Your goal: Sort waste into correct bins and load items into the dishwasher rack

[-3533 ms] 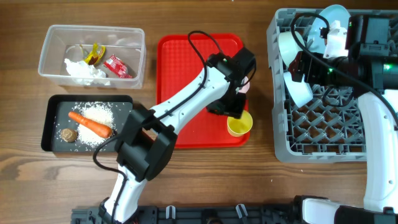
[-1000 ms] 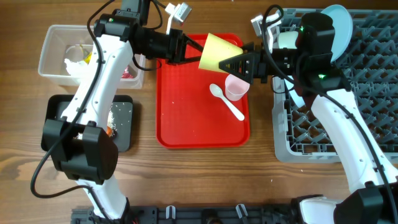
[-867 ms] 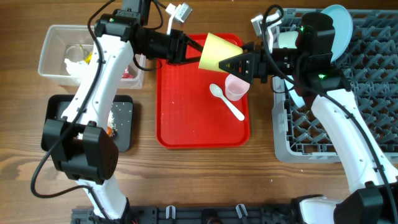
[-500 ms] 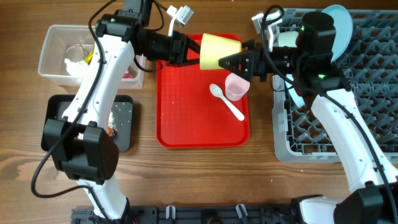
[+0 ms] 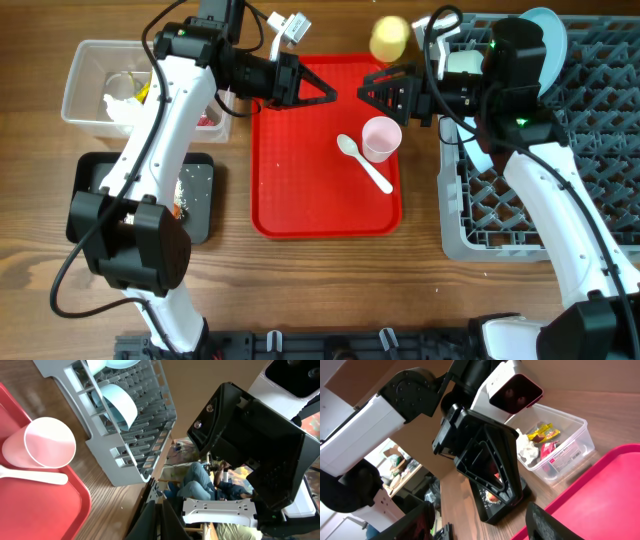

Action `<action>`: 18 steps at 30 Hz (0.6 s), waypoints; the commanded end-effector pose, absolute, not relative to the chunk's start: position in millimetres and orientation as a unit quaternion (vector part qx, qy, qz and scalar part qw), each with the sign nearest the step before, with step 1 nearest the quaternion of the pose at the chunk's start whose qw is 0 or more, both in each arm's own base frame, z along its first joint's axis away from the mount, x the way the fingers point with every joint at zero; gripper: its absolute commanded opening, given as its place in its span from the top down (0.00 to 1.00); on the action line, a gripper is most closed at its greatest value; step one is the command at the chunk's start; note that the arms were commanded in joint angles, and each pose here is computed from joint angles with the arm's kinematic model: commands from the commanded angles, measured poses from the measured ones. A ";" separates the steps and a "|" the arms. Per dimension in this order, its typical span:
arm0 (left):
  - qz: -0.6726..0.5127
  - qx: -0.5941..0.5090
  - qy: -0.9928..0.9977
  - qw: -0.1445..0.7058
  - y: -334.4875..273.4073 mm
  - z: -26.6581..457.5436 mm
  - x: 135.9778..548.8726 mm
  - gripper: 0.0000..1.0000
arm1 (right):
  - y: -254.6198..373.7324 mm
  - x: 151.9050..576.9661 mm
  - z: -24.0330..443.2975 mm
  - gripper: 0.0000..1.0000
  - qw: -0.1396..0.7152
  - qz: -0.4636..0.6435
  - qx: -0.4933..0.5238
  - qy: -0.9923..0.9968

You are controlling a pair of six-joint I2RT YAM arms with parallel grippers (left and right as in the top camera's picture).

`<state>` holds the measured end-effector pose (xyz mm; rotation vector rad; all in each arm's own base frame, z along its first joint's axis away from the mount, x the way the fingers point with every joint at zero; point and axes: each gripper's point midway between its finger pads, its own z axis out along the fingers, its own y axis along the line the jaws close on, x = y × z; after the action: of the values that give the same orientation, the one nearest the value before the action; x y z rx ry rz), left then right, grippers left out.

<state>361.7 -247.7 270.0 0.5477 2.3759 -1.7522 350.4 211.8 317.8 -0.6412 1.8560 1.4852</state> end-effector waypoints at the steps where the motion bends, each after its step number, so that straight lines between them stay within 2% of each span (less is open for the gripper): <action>1: -0.572 0.188 0.795 0.077 -247.6 270.2 360.9 0.96 | 211.6 354.0 314.1 0.39 0.337 0.565 -0.246 0.713; 10: -0.550 0.192 0.809 0.078 -250.3 261.8 360.9 0.95 | 211.6 353.8 313.6 0.39 0.335 0.565 -0.244 0.713; 13: -0.520 0.196 0.828 0.080 -254.6 250.8 361.7 0.74 | 211.2 354.9 313.4 0.38 0.337 0.563 -0.243 0.715; 16: -0.413 0.129 0.896 0.100 -252.6 220.4 387.0 0.48 | 202.0 362.3 323.7 0.22 0.353 0.558 -0.232 0.714; 18: -0.351 0.107 0.918 0.154 -257.2 212.5 410.5 0.32 | 181.1 370.1 345.3 0.06 0.385 0.544 -0.223 0.711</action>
<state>381.0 -262.1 232.1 0.5045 2.5536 -1.3698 356.7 205.5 319.9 -0.6140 1.8540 1.4624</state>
